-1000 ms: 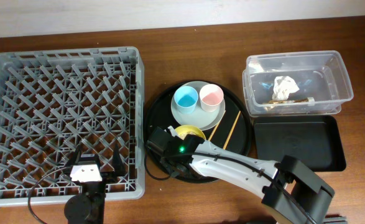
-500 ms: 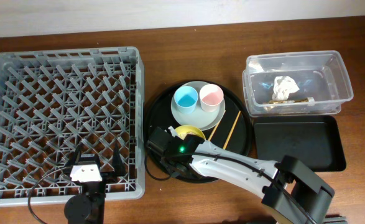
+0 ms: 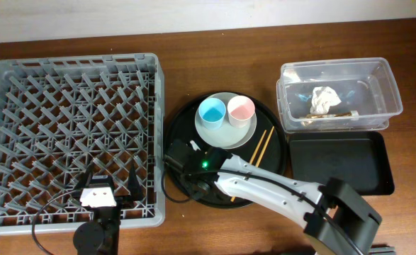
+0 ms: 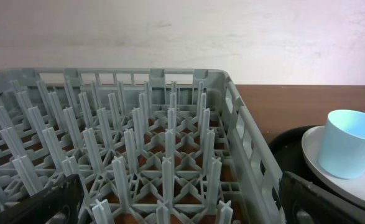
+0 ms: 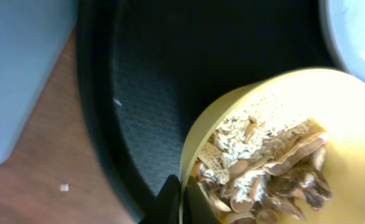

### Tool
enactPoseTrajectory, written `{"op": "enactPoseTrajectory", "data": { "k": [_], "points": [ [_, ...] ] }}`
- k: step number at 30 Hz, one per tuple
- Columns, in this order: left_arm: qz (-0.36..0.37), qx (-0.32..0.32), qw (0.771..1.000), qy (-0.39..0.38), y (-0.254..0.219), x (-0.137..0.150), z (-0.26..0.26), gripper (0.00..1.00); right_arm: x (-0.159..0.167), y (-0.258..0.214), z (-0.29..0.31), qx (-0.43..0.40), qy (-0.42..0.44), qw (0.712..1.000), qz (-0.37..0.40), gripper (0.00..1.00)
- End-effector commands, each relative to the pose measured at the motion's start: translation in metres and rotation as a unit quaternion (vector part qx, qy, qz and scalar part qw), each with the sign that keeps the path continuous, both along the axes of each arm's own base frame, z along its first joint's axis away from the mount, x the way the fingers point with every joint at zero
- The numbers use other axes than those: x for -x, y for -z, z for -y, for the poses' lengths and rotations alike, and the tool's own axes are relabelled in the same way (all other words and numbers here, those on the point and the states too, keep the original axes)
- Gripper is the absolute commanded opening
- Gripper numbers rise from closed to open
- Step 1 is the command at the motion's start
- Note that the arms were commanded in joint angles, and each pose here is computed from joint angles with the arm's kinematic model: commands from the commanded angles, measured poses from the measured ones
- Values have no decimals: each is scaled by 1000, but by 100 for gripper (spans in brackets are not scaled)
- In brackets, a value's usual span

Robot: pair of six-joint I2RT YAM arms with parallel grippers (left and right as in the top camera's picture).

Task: Sort waste into correct bins and load items into the dishwasher rack
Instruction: 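Tip the yellow bowl over the black tray to dump scraps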

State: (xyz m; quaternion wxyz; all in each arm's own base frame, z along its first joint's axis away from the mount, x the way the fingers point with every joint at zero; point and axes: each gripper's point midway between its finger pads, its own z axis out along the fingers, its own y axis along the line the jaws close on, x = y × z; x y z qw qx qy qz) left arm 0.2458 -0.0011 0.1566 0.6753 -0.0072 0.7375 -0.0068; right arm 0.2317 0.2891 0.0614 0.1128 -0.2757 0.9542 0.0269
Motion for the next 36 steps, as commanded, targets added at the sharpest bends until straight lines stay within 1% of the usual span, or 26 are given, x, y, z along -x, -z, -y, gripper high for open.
{"op": "enactPoseTrajectory", "data": {
  "k": [1, 5, 7, 11, 13, 18, 19, 22, 28, 29, 32, 33, 36],
  "points": [
    [-1, -7, 1000, 8, 1, 0, 3, 99, -18, -68, -10, -50, 13, 997, 50, 4],
    [-1, -7, 1000, 8, 1, 0, 3, 99, -32, -115, 23, -59, 54, 995, 67, 4],
    [-1, -7, 1000, 8, 1, 0, 3, 99, -41, -132, 61, -67, 105, 990, 63, 4],
    [-1, -7, 1000, 8, 1, 0, 3, 99, -53, -151, 135, -72, 190, 978, 47, 4],
    [-1, -7, 1000, 8, 1, 0, 3, 99, -57, -158, 166, -81, 216, 972, 43, 4],
    [-1, -7, 1000, 8, 1, 0, 3, 99, -65, -169, 232, -157, 267, 951, 20, 4],
    [-1, -7, 1000, 8, 1, 0, 3, 99, -67, -172, 248, -201, 277, 939, 13, 4],
    [-1, -7, 1000, 8, 1, 0, 3, 99, -66, -173, 269, -272, 286, 919, 10, 4],
    [-1, -7, 1000, 8, 1, 0, 3, 99, -54, -156, 311, -398, 319, 860, 22, 4],
    [-1, -7, 1000, 8, 1, 0, 3, 99, -52, -150, 318, -421, 329, 845, 28, 4],
    [-1, -7, 1000, 8, 1, 0, 3, 99, -52, -131, 332, -464, 348, 813, 48, 4],
    [-1, -7, 1000, 8, 1, 0, 3, 99, -52, -123, 336, -488, 351, 797, 60, 4],
    [-1, -7, 1000, 8, 1, 0, 3, 99, -53, -109, 340, -544, 342, 761, 87, 4]
  ]
}}
